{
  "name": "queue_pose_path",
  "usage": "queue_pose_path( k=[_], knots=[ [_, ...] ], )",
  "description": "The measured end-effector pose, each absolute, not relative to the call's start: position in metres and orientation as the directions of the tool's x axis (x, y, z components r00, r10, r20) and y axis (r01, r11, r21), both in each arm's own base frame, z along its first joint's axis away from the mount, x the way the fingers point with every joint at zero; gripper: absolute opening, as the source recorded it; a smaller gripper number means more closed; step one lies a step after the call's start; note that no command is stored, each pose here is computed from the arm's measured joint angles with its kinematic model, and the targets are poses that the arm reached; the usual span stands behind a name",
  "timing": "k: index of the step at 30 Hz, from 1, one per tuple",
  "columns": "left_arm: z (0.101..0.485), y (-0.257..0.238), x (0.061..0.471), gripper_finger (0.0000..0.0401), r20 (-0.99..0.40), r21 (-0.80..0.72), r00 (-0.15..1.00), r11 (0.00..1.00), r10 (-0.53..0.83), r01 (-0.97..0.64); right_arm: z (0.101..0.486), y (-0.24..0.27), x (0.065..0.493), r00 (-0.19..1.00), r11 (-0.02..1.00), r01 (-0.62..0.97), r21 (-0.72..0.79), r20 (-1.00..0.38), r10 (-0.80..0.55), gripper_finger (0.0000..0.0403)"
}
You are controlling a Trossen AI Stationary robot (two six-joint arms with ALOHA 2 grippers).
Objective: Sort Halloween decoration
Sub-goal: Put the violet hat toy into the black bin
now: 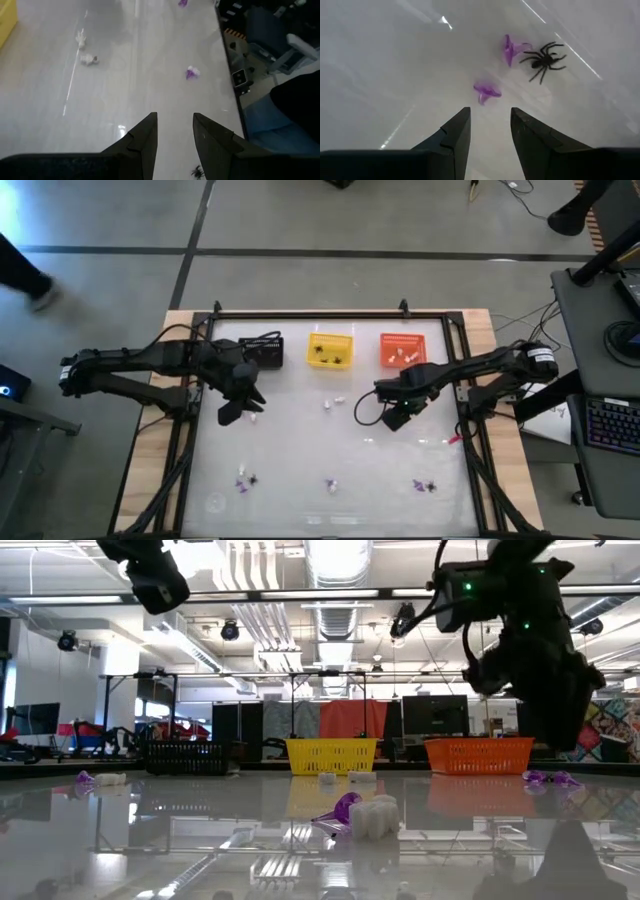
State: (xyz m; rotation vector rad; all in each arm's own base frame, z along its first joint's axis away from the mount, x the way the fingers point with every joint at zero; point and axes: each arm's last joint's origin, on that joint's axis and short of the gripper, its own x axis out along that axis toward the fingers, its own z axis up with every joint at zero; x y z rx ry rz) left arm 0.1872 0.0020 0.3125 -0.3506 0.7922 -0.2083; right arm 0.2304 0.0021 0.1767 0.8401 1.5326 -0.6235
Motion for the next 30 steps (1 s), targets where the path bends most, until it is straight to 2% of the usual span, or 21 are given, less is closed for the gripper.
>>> queue_pose_path(
  k=[7, 12, 30],
  knots=[
    [0.309, 0.002, 0.185, 0.0107, -0.69, -0.374, 0.66, 0.927, -0.297, 0.025, 0.165, 0.001, 0.226, -0.012, 0.592, 0.803, 0.068, -0.991, 0.13, 0.013],
    [0.309, 0.002, 0.184, 0.0107, -0.694, -0.36, 0.656, 0.932, -0.296, 0.04, 0.16, 0.001, 0.229, 0.039, 0.593, 0.798, 0.109, -0.991, 0.13, 0.013],
    [0.308, 0.002, 0.184, 0.0107, -0.703, -0.359, 0.646, 0.932, -0.297, 0.037, 0.154, 0.001, 0.227, 0.05, 0.566, 0.816, 0.116, -0.99, 0.13, 0.013]
  ],
)
